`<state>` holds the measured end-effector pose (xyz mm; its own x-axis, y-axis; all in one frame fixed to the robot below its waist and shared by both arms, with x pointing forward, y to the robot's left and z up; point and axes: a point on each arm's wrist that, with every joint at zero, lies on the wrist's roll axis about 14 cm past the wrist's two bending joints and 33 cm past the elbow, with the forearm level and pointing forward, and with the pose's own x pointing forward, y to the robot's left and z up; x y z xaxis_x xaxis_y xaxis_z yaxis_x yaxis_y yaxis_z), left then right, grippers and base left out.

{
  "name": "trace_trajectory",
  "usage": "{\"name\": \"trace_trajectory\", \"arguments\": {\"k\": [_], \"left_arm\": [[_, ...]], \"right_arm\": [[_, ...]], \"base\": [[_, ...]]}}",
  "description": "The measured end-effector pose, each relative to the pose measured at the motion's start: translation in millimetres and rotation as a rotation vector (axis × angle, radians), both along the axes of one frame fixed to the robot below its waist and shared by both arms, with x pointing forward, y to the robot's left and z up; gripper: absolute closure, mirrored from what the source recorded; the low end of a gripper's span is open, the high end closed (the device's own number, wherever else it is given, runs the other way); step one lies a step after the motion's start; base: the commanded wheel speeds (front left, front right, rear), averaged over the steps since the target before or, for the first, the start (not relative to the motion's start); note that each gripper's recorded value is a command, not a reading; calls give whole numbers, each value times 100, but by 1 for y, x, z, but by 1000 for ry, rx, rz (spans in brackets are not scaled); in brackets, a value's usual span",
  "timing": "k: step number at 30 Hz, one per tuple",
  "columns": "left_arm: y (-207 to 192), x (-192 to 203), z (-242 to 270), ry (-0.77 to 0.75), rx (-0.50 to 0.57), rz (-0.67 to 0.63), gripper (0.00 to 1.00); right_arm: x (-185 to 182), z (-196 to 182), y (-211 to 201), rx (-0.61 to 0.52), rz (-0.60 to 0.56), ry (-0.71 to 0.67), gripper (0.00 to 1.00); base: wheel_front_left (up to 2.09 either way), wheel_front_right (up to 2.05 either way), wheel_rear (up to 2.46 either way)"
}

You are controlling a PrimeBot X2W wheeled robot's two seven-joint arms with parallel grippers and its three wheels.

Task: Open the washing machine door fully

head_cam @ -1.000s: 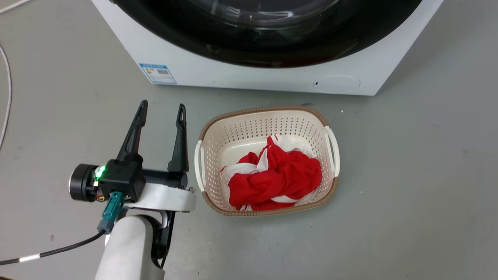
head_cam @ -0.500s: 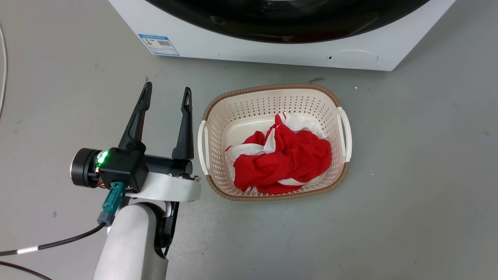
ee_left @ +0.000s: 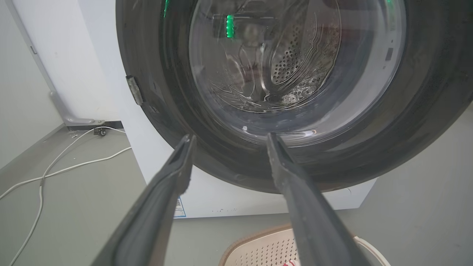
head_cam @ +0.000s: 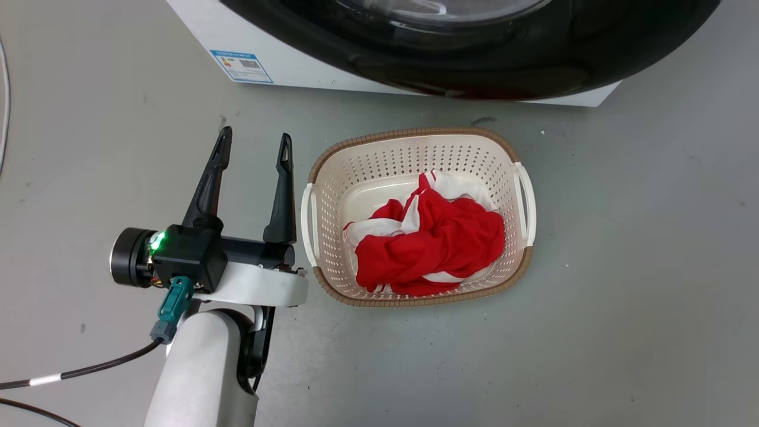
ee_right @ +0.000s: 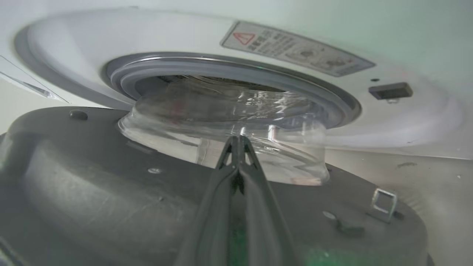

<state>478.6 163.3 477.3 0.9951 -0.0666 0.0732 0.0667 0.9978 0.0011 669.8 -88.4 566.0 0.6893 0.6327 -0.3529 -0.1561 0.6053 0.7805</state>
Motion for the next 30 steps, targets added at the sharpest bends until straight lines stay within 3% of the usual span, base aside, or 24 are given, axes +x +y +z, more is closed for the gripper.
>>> {"name": "trace_trajectory", "arguments": {"k": [11,30], "left_arm": [[-5,-7,18,-32,-2,-13,0],[-4,-72,52,-81,0,-10,0]], "right_arm": [[-53,-7,14,44,163,108,100],[-198,5,72,116,445,132,100]], "base": [[0,0,0],[0,0,0]]}}
